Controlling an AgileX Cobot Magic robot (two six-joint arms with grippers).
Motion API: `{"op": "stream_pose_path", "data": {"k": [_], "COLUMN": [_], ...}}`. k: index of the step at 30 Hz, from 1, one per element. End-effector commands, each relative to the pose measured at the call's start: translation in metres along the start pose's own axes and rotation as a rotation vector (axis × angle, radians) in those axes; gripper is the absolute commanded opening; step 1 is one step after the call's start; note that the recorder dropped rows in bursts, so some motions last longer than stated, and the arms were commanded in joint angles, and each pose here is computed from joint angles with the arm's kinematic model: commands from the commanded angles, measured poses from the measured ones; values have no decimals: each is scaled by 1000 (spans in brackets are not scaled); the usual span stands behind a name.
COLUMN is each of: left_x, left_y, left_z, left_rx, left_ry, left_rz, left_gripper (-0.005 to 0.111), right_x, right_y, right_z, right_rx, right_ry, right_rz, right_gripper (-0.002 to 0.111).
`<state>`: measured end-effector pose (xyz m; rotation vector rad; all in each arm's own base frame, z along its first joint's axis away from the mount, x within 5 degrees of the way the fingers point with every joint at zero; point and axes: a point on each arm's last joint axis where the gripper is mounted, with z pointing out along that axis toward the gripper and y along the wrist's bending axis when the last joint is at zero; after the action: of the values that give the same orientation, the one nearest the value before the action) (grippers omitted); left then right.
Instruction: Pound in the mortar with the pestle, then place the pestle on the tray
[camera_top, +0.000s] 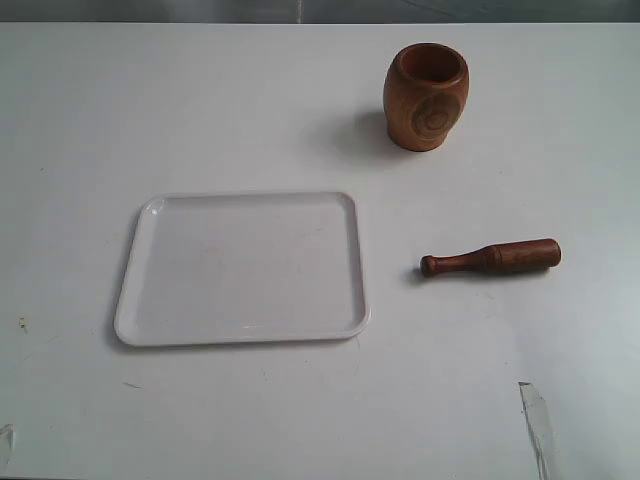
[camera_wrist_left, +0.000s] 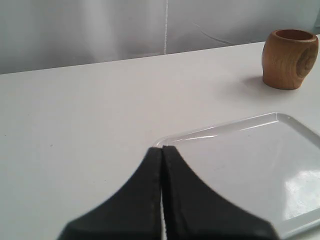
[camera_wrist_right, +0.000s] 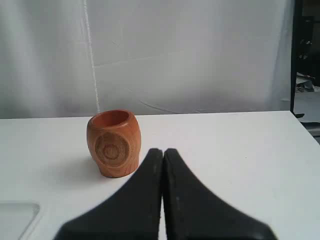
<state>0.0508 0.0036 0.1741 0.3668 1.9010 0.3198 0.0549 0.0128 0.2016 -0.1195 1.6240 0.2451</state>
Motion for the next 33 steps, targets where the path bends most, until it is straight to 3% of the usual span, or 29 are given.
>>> {"op": "stream_pose_path", "data": {"k": [1, 14, 19, 26, 29, 33], "left_x": [0, 0, 0, 0, 0, 0], "left_y": [-1, -1, -1, -1, -1, -1], "left_z": [0, 0, 0, 0, 0, 0], "left_rx": [8, 8, 8, 8, 8, 8], "left_ry": [-7, -7, -7, -7, -7, -7], "left_rz": [-12, -12, -12, -12, -12, -12], "left_gripper": [0, 0, 0, 0, 0, 0], "right_x": [0, 0, -1, -11, -23, -36], "right_y": [-1, -1, 1, 1, 1, -1], "right_z": [0, 0, 0, -1, -3, -8], "right_rx": [7, 7, -9, -26, -33, -53], "right_ry": [-9, -9, -28, -127, -263, -416], "right_rz": [-35, -33, 81, 171, 172, 287], "right_gripper": [0, 0, 0, 0, 0, 0]}}
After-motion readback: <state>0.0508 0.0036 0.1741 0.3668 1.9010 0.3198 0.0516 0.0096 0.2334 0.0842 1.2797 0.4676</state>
